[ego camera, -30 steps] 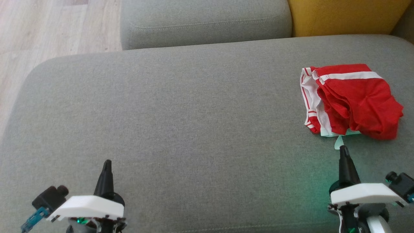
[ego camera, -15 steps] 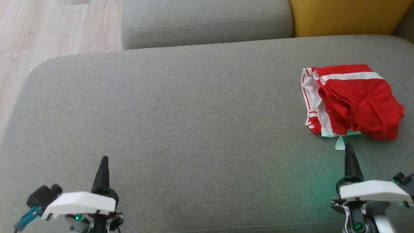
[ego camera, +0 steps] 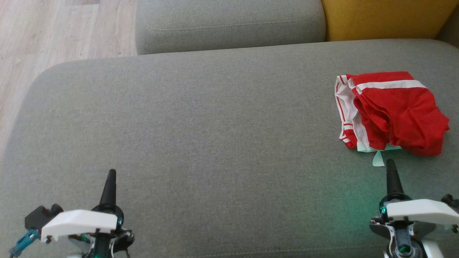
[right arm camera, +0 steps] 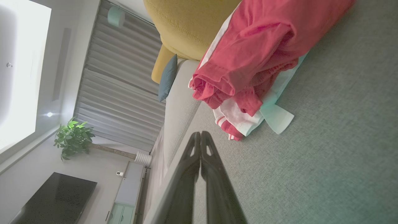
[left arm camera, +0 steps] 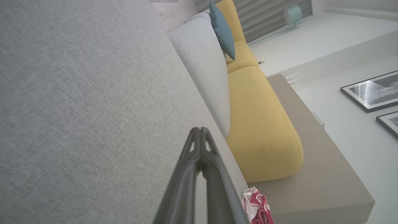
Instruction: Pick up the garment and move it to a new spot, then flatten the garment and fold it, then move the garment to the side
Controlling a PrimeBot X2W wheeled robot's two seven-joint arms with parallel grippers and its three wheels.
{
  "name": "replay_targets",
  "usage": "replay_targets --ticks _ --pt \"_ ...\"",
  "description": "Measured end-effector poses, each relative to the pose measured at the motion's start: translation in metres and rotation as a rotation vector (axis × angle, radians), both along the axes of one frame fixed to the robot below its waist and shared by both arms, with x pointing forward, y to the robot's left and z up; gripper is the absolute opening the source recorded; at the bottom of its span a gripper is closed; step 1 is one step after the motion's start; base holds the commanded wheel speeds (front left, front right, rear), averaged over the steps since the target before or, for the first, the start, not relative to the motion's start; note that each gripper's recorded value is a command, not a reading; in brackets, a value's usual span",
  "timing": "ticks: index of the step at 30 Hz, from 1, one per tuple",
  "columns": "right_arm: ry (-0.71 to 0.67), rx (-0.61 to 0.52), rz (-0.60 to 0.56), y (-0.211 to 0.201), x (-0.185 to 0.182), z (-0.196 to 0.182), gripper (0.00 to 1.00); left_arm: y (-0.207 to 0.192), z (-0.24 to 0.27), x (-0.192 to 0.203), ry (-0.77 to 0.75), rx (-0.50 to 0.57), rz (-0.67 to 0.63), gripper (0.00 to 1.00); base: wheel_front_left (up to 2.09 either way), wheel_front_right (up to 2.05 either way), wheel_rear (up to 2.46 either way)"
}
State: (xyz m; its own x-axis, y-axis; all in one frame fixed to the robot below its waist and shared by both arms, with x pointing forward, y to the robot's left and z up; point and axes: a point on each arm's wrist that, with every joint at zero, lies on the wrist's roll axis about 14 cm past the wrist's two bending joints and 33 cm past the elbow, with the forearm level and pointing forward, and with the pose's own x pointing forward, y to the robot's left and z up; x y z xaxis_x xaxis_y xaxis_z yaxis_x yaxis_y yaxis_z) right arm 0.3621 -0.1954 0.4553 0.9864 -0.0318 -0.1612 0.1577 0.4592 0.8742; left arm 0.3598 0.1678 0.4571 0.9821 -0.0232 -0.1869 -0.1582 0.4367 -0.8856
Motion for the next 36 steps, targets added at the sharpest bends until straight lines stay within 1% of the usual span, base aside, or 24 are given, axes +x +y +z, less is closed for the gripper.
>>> replay_targets --ticks 28,36 --pt "-0.027 0.301 -0.048 -0.008 0.004 0.007 0.00 0.012 0.008 0.007 -0.028 -0.287 0.045 0.00 0.00 0.00 0.00" --pt "-0.061 0.390 -0.050 -0.008 0.010 0.017 0.00 0.012 0.012 0.009 -0.046 -0.368 0.044 0.00 0.00 0.00 0.00"
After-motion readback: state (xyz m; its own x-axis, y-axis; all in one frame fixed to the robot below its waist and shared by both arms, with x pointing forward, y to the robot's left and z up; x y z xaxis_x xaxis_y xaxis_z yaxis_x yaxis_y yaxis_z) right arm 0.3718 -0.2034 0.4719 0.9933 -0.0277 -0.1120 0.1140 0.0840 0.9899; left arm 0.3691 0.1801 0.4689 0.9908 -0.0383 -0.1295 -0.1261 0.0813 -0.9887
